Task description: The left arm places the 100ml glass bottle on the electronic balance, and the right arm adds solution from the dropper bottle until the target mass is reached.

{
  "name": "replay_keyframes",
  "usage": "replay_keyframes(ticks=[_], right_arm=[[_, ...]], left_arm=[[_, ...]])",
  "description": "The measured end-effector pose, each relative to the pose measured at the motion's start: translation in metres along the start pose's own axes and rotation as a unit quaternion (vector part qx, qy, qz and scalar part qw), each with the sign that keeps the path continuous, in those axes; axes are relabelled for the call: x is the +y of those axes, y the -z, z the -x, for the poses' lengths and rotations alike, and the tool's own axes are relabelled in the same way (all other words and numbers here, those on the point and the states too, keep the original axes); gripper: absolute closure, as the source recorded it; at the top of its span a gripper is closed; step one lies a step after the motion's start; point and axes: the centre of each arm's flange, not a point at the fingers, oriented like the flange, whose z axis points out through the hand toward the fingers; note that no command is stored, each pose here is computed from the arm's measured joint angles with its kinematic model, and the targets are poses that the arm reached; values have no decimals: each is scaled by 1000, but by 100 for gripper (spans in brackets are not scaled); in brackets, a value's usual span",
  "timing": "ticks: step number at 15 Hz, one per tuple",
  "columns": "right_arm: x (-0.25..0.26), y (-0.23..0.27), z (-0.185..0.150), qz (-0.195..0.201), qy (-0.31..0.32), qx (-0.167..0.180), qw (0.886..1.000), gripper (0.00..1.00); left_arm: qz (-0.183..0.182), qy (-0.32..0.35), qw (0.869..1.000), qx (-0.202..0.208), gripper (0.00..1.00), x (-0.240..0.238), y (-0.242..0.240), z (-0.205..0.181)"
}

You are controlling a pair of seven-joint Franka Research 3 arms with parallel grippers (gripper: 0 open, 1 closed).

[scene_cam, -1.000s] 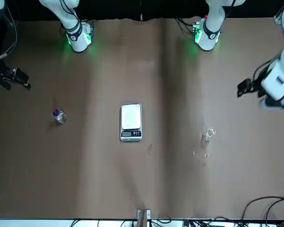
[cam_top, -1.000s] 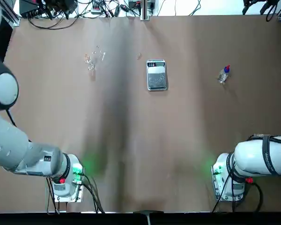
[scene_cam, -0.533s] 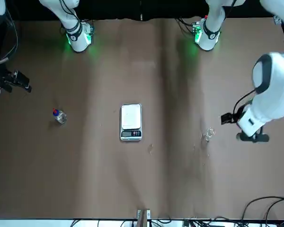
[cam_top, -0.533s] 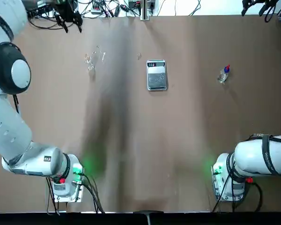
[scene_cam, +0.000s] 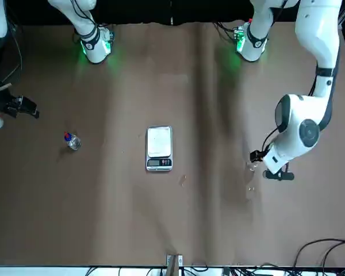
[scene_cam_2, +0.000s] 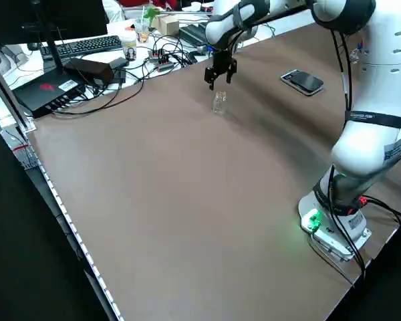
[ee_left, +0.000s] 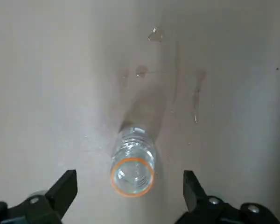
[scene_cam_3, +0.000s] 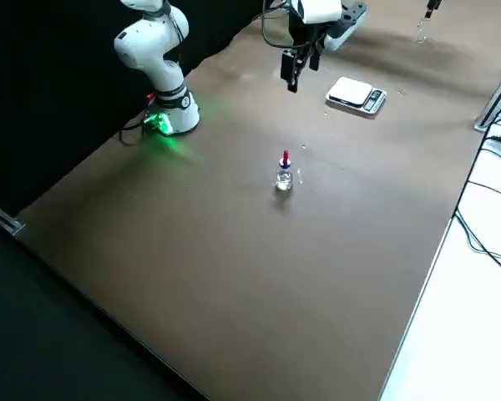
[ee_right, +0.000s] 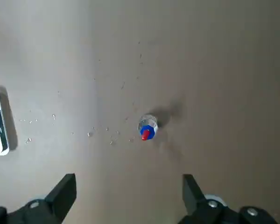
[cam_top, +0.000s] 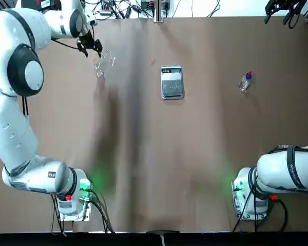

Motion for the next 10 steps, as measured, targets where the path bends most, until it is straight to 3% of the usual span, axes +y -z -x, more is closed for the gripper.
replay_keyframes(ticks=[4,10], right_arm=[[2,-21,-8,0,-2,-9,1000,2],[19,-99,-18,2,-16,20,1000,6]], left_arm=[[-5,-10,1000,-18,0,8,-27,3],[-13,-11,999,-31,3,2,-38,10]])
